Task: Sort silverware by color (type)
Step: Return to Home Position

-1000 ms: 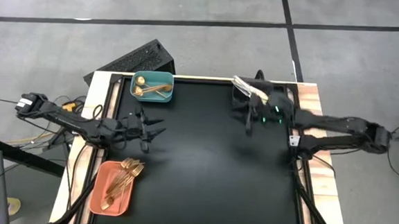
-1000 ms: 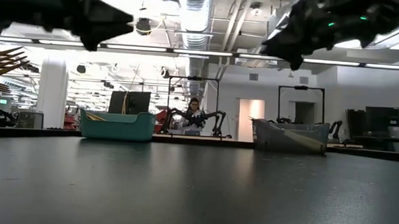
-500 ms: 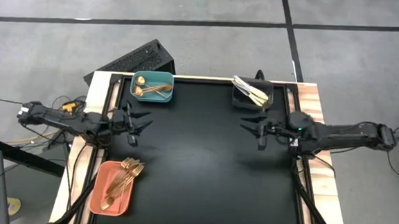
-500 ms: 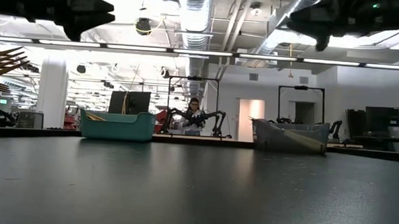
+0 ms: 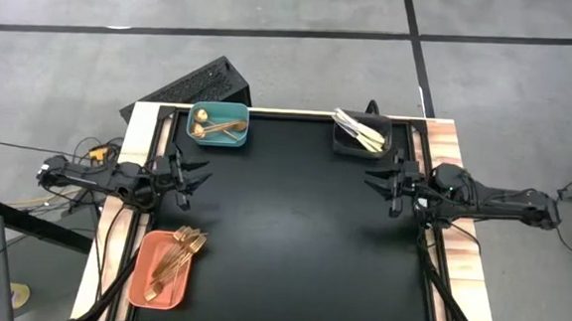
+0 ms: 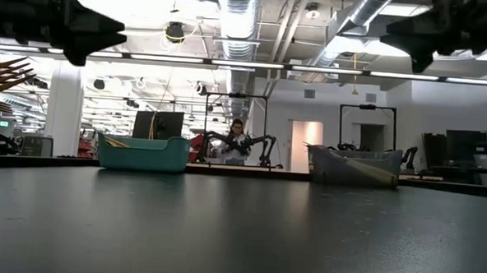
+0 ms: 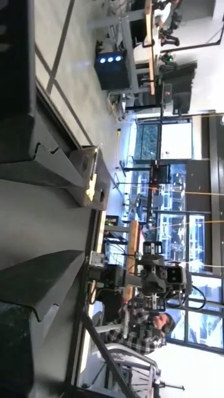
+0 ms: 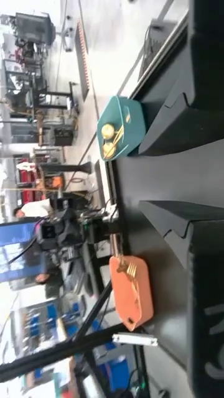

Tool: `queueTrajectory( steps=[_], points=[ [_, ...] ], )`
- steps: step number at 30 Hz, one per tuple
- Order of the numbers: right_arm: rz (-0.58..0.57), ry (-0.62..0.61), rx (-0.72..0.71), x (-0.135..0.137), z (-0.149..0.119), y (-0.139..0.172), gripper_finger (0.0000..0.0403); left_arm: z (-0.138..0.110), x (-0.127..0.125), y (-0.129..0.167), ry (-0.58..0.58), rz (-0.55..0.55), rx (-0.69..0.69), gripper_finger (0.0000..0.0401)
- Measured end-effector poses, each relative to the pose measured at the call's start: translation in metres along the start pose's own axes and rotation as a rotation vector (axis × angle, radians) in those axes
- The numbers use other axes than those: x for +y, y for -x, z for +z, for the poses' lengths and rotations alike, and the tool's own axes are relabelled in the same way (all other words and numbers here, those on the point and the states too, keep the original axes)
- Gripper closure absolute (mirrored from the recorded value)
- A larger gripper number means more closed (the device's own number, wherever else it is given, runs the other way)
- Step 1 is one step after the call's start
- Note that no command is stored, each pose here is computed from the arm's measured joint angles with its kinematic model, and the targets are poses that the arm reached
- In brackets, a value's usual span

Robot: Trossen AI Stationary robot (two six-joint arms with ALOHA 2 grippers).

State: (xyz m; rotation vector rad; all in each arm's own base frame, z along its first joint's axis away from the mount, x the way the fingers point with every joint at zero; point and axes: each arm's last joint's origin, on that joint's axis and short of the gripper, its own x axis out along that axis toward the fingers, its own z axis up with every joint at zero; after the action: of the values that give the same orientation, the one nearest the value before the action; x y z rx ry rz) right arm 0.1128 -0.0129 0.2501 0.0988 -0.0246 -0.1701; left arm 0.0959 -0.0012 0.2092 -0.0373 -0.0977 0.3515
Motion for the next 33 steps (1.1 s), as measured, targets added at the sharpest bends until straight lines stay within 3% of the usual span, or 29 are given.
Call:
queueTrajectory(
  steps=[6,11,14,21,27,30,33],
  points=[
    [0.013,-0.072,-0.070,-0.003,-0.027,0.010,0.0251,-0.016,0.002,0.003,0.009,-0.003,-0.001,0.0239],
    [0.016,-0.124,-0.077,-0.005,-0.036,0.022,0.0251,0.009,0.008,0.014,0.014,0.002,0.007,0.0239],
    [0.018,-0.128,-0.091,-0.006,-0.037,0.030,0.0251,0.011,0.008,0.014,-0.005,-0.004,0.019,0.0239],
    [0.027,-0.128,-0.081,-0.005,-0.041,0.026,0.0251,-0.013,0.006,0.010,0.001,0.008,0.074,0.0239],
    [0.079,-0.143,-0.159,-0.004,-0.053,0.022,0.0251,-0.028,0.003,0.006,0.027,0.008,0.026,0.0242],
    [0.093,-0.164,-0.178,-0.004,-0.058,0.021,0.0251,-0.034,0.003,0.005,0.043,0.012,0.017,0.0270],
    [0.103,-0.174,-0.135,-0.004,-0.067,0.019,0.0256,-0.034,0.003,0.005,0.044,0.009,0.010,0.0327]
  ],
)
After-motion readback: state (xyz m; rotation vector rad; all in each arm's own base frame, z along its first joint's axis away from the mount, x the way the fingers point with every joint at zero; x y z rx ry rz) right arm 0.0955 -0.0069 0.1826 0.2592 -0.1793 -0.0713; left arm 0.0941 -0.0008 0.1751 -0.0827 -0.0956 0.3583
